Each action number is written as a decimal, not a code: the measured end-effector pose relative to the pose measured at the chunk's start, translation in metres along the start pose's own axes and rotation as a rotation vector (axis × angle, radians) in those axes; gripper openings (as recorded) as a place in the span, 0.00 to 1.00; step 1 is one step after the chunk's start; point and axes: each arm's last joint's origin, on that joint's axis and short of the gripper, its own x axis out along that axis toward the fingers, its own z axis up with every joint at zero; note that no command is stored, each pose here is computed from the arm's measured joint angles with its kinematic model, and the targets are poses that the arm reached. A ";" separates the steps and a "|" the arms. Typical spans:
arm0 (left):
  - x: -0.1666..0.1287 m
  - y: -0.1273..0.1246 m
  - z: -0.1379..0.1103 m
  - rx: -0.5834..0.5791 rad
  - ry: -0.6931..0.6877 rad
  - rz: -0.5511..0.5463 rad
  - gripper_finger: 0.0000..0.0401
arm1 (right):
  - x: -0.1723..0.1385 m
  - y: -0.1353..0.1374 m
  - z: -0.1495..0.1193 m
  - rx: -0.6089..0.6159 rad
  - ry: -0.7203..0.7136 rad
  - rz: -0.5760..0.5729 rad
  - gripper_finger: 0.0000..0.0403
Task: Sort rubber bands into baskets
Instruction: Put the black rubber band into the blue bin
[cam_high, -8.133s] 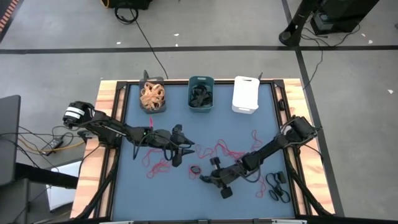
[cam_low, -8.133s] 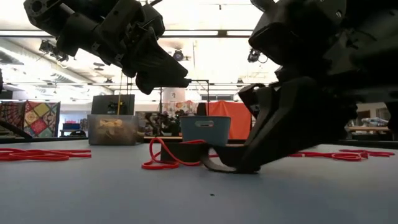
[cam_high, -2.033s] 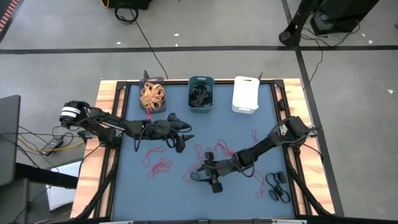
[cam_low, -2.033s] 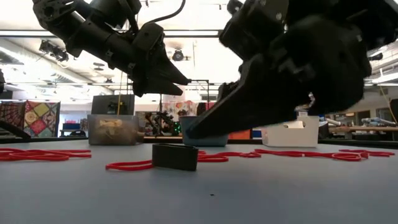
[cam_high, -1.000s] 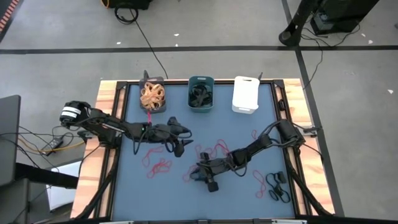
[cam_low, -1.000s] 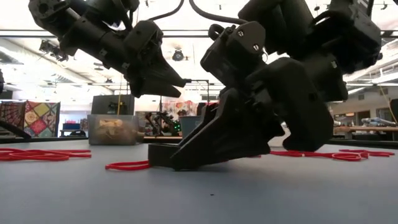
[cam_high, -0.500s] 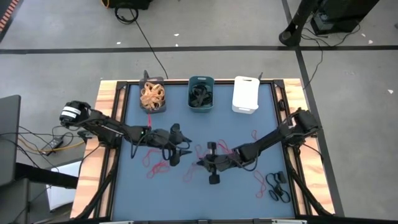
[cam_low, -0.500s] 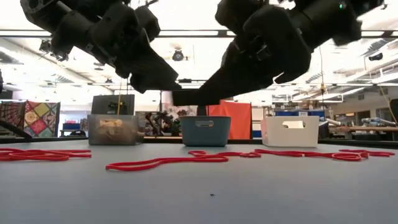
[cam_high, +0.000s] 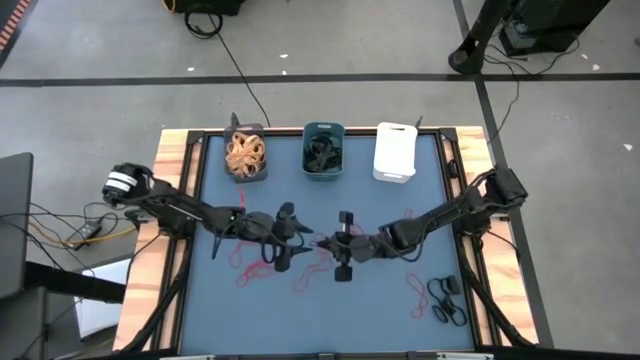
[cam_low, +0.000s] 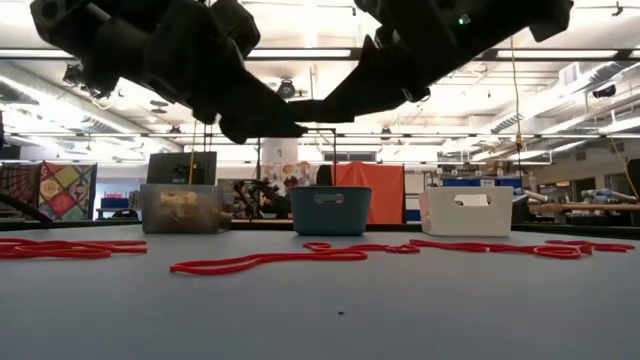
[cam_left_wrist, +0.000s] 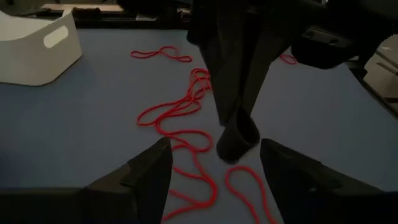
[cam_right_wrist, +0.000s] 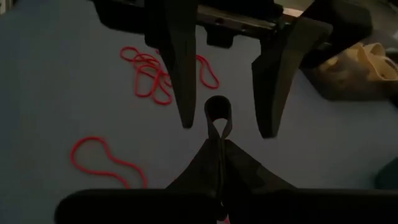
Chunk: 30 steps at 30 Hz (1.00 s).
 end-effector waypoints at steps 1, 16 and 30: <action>0.002 0.000 -0.001 0.003 -0.005 0.000 0.60 | 0.001 -0.001 0.000 0.002 0.001 0.007 0.03; 0.006 -0.001 0.002 0.067 -0.080 -0.015 0.17 | 0.003 -0.006 0.000 0.019 0.001 0.002 0.03; 0.007 0.006 0.002 0.054 -0.070 0.039 0.02 | 0.004 -0.009 -0.001 0.054 0.007 -0.077 0.09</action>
